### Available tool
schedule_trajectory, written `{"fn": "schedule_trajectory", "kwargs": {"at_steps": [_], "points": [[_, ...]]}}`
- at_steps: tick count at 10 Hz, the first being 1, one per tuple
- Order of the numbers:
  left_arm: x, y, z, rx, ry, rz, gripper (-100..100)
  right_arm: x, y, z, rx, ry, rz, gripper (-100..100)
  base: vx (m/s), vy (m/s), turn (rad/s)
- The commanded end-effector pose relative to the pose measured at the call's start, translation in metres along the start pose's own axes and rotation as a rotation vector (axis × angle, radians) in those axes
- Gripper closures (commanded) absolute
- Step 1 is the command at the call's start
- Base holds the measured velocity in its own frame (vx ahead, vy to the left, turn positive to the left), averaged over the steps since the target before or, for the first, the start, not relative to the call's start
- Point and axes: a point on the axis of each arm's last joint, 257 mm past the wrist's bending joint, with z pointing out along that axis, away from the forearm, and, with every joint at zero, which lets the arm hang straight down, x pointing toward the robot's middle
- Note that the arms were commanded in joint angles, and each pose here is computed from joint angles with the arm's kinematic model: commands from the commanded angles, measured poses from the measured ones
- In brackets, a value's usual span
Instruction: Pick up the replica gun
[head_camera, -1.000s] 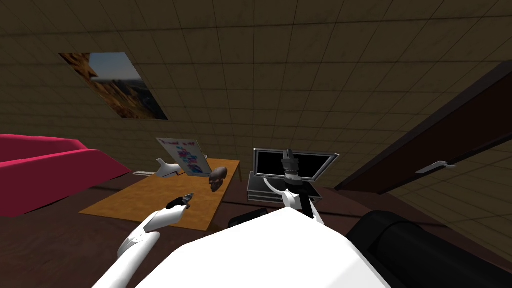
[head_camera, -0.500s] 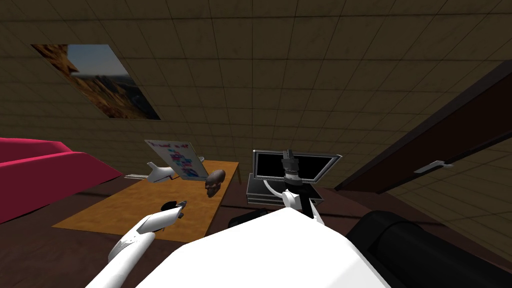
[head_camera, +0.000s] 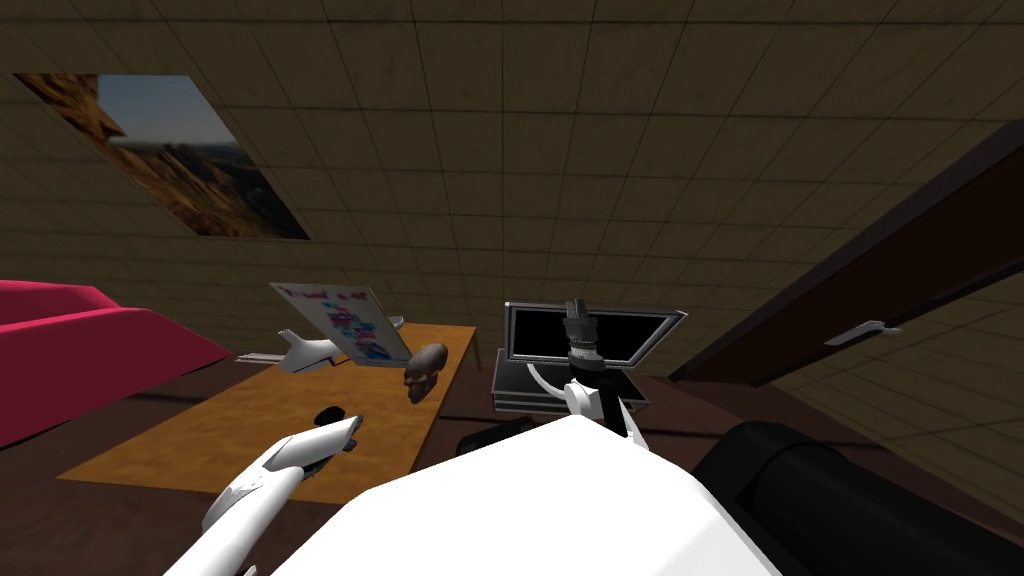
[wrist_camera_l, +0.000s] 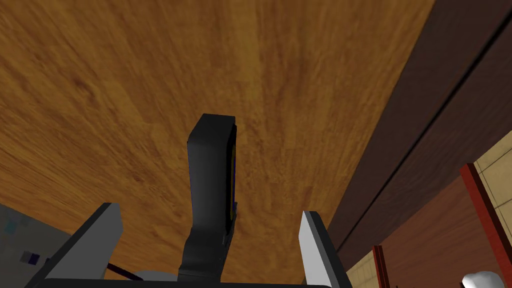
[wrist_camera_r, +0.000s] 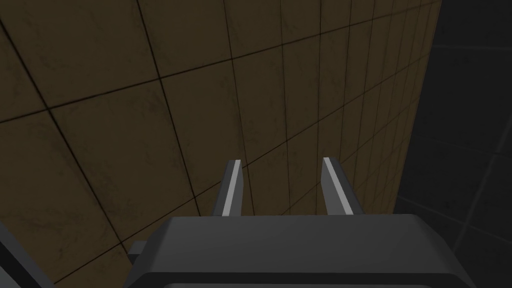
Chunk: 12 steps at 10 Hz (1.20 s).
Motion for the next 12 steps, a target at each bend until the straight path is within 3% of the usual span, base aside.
{"fn": "schedule_trajectory", "kwargs": {"at_steps": [1, 3, 4, 5, 8, 9, 12], "points": [[-0.001, 0.012, 0.001, -0.038, 0.022, -0.004, -100, 0.0, 0.0, 0.0, 0.0, 0.0, 0.0, 0, 0.064, -0.009, -0.019], [-0.001, 0.014, 0.001, -0.041, 0.023, -0.005, -100, 0.0, 0.0, 0.0, 0.0, 0.0, 0.0, 0, 0.038, -0.004, -0.01], [-0.001, 0.015, 0.002, -0.044, 0.025, -0.004, 0, 0.0, 0.0, 0.0, 0.0, 0.0, 0.0, 0, 0.0, 0.0, 0.0], [0.008, 0.02, 0.006, -0.045, 0.024, -0.006, -100, 0.0, 0.0, 0.0, 0.0, 0.0, 0.0, 0, 0.026, 0.035, -0.015], [0.016, 0.024, 0.009, -0.047, 0.026, -0.007, -100, 0.0, 0.0, 0.0, 0.0, 0.0, 0.0, 0, 0.031, 0.051, -0.012], [0.016, 0.024, 0.009, -0.046, 0.025, -0.008, 100, 0.0, 0.0, 0.0, 0.0, 0.0, 0.0, 0, 0.003, 0.006, 0.0], [0.016, 0.024, 0.009, -0.047, 0.025, -0.007, 100, 0.0, 0.0, 0.0, 0.0, 0.0, 0.0, 0, 0.0, 0.0, 0.0]]}}
